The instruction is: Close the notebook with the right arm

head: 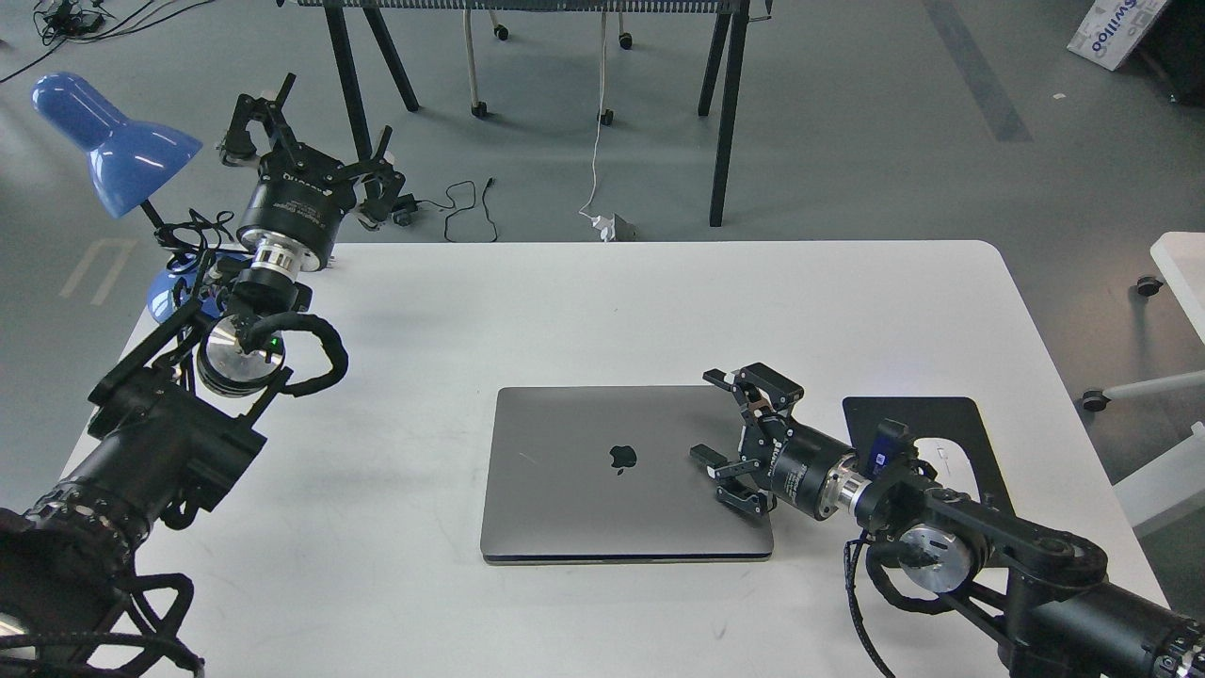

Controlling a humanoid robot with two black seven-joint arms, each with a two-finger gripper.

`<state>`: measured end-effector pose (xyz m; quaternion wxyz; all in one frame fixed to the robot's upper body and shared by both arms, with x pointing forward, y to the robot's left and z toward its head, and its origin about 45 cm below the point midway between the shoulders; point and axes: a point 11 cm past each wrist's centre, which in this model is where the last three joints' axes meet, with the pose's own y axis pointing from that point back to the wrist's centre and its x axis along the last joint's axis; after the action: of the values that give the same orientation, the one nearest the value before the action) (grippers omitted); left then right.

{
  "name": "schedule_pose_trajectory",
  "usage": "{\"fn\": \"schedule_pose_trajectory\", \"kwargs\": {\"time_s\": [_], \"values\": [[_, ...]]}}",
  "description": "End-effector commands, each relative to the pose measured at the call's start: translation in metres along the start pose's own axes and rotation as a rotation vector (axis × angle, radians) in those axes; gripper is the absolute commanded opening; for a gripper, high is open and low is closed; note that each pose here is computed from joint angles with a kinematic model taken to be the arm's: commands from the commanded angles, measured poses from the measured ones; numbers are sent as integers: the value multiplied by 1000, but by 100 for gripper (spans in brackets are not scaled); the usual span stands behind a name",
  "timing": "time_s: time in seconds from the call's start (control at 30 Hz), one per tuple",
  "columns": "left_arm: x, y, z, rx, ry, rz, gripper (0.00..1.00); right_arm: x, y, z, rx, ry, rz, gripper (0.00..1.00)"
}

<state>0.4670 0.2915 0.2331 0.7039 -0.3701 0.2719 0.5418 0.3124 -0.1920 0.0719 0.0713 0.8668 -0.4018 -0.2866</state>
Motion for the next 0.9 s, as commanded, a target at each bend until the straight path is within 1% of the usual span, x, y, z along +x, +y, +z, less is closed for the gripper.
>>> {"fn": "schedule_pose_trajectory", "kwargs": {"time_s": [0.0, 0.27, 0.63, 0.7, 0.87], "values": [[0, 0, 0, 0, 0, 0, 100, 0, 0, 1, -4, 1, 1, 100], [0, 0, 0, -2, 0, 0, 100, 11, 3, 5, -19, 5, 34, 100], [0, 0, 0, 0, 0, 0, 100, 10, 1, -6, 15, -1, 32, 100], [0, 0, 0, 0, 0, 0, 100, 13, 1, -19, 58, -13, 40, 100], [0, 0, 0, 0, 0, 0, 100, 7, -2, -75, 229, -43, 15, 100]]}}
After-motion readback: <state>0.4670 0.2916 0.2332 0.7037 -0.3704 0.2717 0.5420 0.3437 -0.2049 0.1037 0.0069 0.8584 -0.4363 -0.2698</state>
